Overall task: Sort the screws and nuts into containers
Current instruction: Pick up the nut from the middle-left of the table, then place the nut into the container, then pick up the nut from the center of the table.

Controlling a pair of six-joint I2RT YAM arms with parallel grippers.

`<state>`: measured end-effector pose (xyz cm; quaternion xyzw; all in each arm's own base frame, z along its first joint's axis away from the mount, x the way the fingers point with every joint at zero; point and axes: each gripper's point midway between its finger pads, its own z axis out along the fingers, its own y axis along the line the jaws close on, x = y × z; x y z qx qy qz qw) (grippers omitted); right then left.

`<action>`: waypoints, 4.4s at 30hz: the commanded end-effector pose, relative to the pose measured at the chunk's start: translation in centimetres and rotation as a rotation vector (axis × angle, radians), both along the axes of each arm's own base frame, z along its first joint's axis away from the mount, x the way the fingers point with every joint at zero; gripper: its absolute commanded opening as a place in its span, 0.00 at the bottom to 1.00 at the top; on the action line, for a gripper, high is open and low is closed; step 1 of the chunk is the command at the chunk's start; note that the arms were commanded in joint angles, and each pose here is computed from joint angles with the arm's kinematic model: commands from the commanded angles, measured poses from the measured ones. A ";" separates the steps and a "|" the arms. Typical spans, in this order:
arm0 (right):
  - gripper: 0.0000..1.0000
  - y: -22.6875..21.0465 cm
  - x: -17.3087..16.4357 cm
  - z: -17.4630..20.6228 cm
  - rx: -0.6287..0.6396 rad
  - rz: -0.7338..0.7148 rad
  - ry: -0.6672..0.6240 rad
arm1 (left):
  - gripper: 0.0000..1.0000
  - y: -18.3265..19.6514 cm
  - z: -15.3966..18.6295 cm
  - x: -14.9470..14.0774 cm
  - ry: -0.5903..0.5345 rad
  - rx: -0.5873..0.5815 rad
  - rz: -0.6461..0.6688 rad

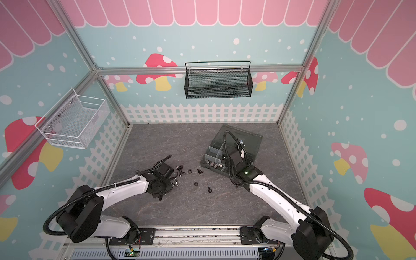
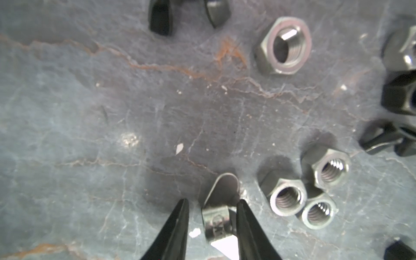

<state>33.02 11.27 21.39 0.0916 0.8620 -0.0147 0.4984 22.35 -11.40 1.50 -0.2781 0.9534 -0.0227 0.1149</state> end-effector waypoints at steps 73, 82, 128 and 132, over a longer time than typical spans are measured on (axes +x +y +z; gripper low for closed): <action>0.97 -1.2 -1.1 0.2 0.016 -0.036 -0.012 | 0.44 -30.0 8.3 15.4 -0.295 -0.324 -0.565; 0.97 -0.7 -1.2 0.4 0.036 0.004 -0.016 | 0.64 -25.0 12.3 15.8 -0.421 -0.263 -0.457; 0.40 19.6 -0.4 -16.0 -0.132 0.732 0.523 | 1.00 7.0 13.1 7.8 -0.705 -0.084 0.334; 0.34 19.7 -0.5 -16.8 -0.138 0.739 0.543 | 1.00 6.9 12.8 8.2 -0.687 -0.084 0.333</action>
